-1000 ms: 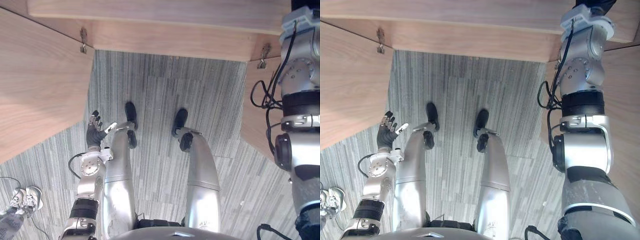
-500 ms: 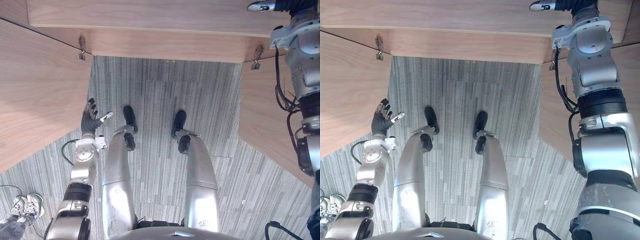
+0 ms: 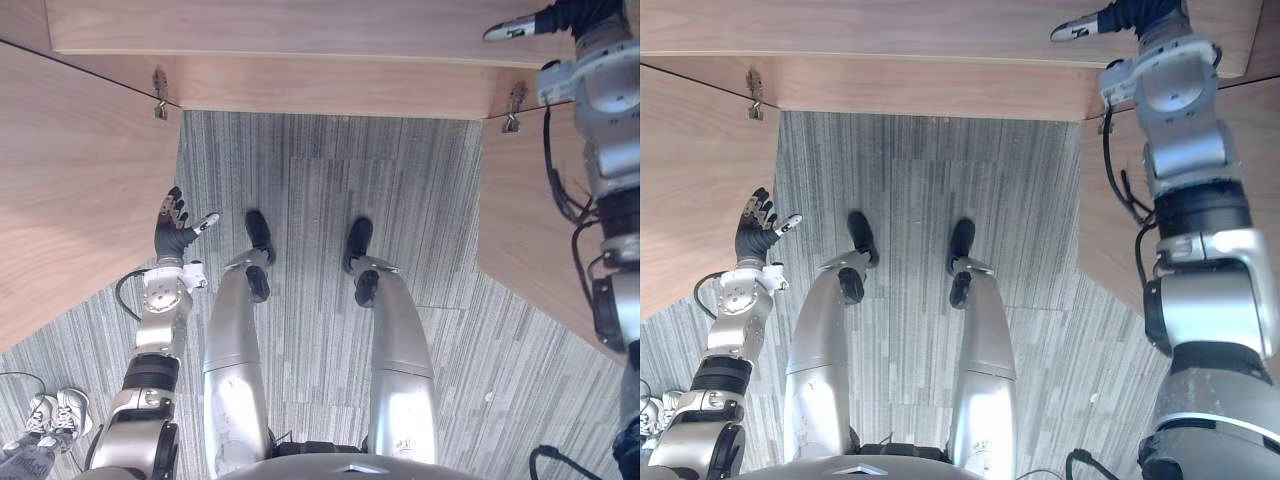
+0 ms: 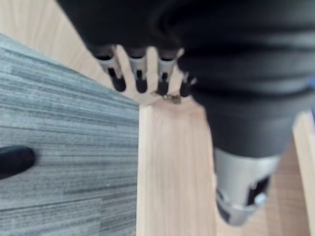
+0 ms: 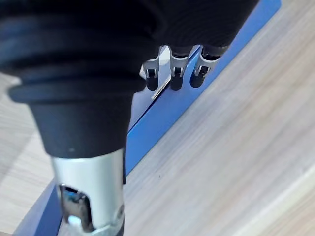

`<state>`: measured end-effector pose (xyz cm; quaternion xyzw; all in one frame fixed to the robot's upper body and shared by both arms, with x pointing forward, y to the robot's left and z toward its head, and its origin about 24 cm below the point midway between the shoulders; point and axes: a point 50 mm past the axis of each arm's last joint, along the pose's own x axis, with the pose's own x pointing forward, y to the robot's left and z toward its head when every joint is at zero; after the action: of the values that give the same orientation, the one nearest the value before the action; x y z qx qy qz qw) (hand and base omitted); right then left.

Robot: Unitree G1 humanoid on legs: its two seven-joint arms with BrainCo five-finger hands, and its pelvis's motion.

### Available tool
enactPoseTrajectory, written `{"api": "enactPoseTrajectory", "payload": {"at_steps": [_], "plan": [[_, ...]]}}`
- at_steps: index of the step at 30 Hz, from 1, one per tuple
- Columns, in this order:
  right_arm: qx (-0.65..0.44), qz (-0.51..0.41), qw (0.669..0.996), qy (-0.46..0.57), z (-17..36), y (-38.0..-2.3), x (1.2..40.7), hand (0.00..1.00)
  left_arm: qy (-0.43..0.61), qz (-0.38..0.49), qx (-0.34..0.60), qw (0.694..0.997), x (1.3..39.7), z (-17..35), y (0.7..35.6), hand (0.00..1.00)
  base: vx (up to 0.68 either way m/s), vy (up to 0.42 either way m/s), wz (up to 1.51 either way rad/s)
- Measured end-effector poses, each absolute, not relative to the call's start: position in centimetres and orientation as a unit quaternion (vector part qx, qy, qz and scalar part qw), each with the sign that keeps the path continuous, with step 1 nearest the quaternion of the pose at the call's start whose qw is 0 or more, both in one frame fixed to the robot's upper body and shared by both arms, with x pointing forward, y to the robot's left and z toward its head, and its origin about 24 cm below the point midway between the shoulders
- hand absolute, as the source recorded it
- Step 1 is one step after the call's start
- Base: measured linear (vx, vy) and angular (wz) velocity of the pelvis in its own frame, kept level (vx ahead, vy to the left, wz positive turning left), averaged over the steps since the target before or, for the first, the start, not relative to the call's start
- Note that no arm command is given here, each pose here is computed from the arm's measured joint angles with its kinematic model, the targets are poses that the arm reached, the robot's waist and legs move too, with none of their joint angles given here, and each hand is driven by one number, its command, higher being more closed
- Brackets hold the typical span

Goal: Walk over to the cabinet, pick up the folder, carry it to the office cabinet, place the folder inside the office cabinet, then close the office cabinet door

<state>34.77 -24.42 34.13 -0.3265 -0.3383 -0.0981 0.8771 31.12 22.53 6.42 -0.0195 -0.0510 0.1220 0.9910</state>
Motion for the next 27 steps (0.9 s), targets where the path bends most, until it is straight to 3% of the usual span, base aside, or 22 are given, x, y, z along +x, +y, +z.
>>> {"api": "enactPoseTrajectory", "payload": {"at_steps": [4,9,21,27], "plan": [[-0.217,-0.141,0.891,-0.372,31.9,-24.4,33.7,0.00,-0.053,0.134,-0.039,0.989,31.0,6.3,22.2,0.00,0.00,0.000,0.00],[-0.102,-0.193,0.883,-0.415,31.3,-23.5,32.9,0.00,-0.059,0.134,-0.045,0.988,31.0,6.3,20.7,0.00,-0.01,-0.015,-0.05],[-0.001,-0.212,0.895,-0.393,26.2,-20.9,32.0,0.00,-0.070,0.143,-0.052,0.986,30.9,6.7,19.6,0.00,-0.02,-0.015,-0.04],[-0.001,-0.166,0.934,-0.318,18.8,-17.5,30.2,0.00,-0.027,0.135,-0.040,0.990,29.6,4.3,18.3,0.00,0.00,-0.009,-0.01]]}}
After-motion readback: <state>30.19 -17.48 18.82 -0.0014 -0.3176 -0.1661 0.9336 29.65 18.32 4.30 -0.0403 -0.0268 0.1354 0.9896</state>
